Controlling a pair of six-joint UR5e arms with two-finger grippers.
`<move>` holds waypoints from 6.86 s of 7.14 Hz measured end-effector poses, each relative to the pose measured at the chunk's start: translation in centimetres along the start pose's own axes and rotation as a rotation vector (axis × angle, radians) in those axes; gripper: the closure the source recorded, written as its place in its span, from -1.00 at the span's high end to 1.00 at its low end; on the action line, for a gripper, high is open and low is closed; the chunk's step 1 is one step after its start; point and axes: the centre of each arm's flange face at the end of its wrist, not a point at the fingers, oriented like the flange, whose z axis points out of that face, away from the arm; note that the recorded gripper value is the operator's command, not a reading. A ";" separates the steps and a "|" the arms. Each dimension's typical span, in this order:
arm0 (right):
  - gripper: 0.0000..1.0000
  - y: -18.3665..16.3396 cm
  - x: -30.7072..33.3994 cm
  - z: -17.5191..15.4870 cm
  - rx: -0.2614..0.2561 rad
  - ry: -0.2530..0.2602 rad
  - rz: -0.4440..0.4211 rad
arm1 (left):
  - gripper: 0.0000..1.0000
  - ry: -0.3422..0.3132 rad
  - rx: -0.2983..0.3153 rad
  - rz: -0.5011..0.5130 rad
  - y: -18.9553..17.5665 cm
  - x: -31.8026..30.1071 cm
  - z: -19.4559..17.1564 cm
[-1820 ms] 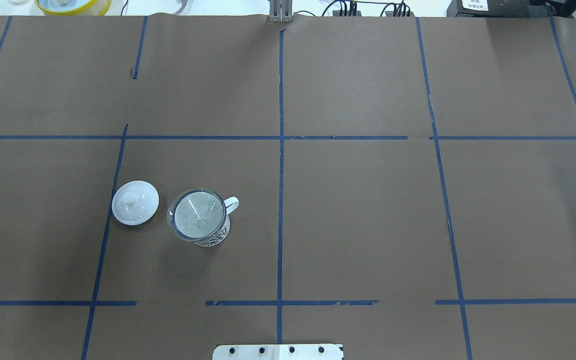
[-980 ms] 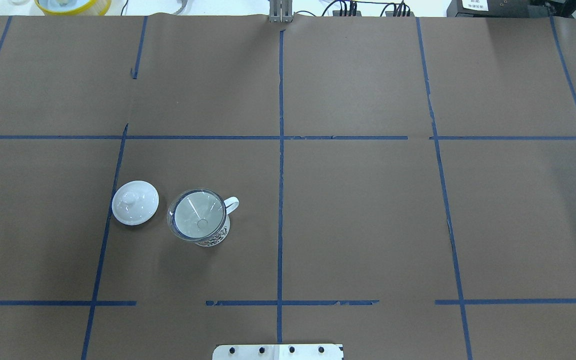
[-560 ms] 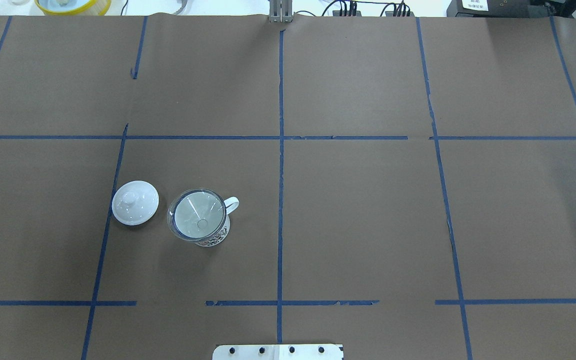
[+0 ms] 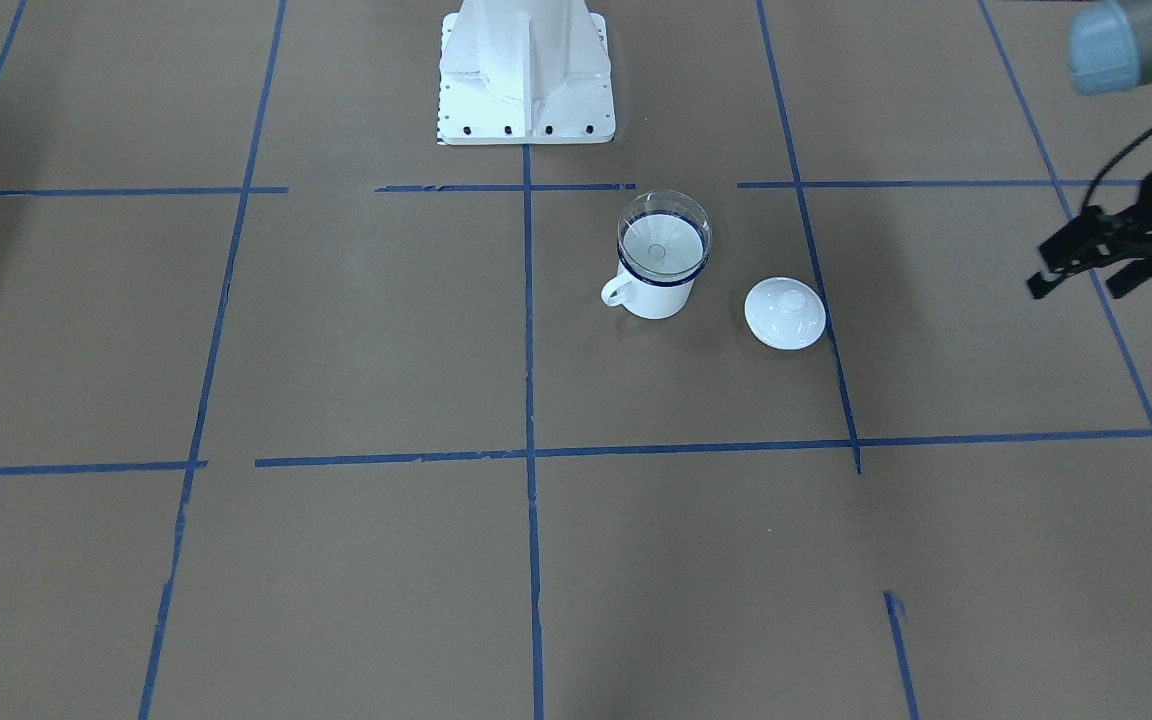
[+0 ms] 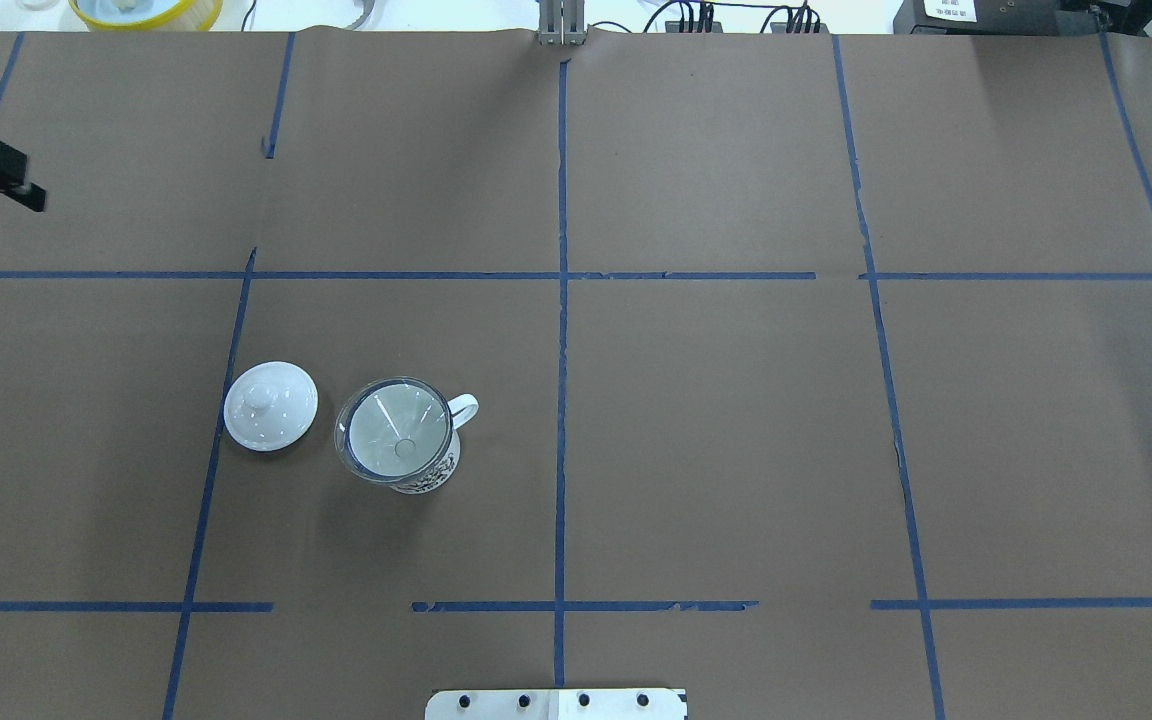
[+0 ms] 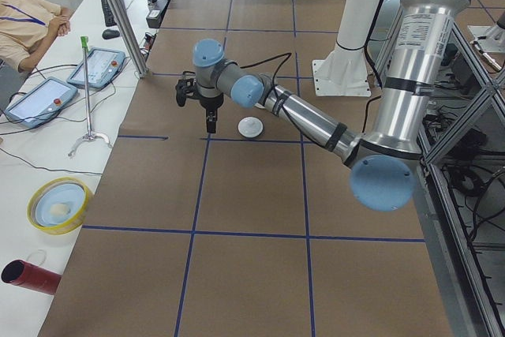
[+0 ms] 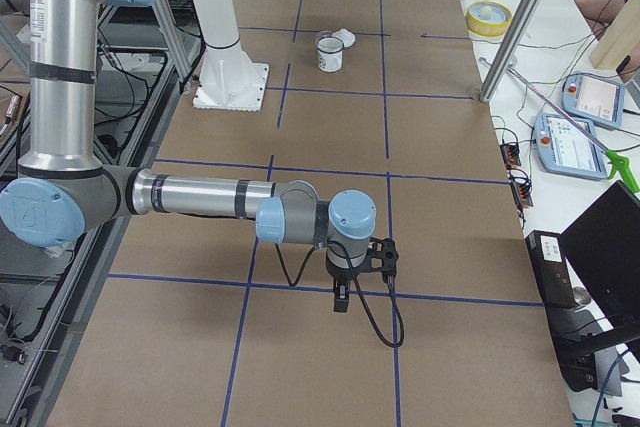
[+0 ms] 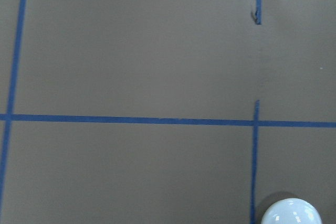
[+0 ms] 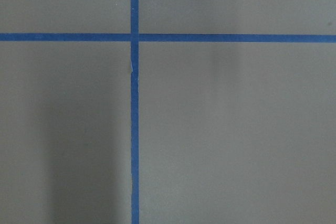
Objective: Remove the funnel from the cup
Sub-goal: 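Move the left gripper over the clear funnel sitting in the mug, then lower the left gripper and close it on the funnel rim, then lift the funnel up out of the mug with the left gripper, then carry the funnel farther from the robot and set it on the table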
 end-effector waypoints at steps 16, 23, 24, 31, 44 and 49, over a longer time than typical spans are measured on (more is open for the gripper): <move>1.00 0.0 0.0 0.0 0.000 0.000 0.000 | -0.94 -0.181 -0.118 -0.062 14.4 33.9 15.4; 1.00 0.0 0.0 0.0 0.000 0.000 0.000 | -1.00 -0.234 -0.140 -0.080 15.7 35.3 11.8; 1.00 0.0 0.0 0.0 0.000 0.000 0.000 | -1.00 -0.235 -0.138 -0.082 15.9 35.8 10.5; 1.00 0.0 0.0 0.0 0.000 0.000 0.000 | -1.00 -0.039 0.165 -0.338 2.8 32.6 1.9; 1.00 0.0 0.0 0.0 0.000 0.000 0.000 | 0.36 0.419 0.609 -0.658 -7.5 21.9 20.5; 1.00 0.0 0.0 0.0 0.000 0.000 0.000 | 0.82 0.308 0.498 -0.577 -5.1 22.7 18.2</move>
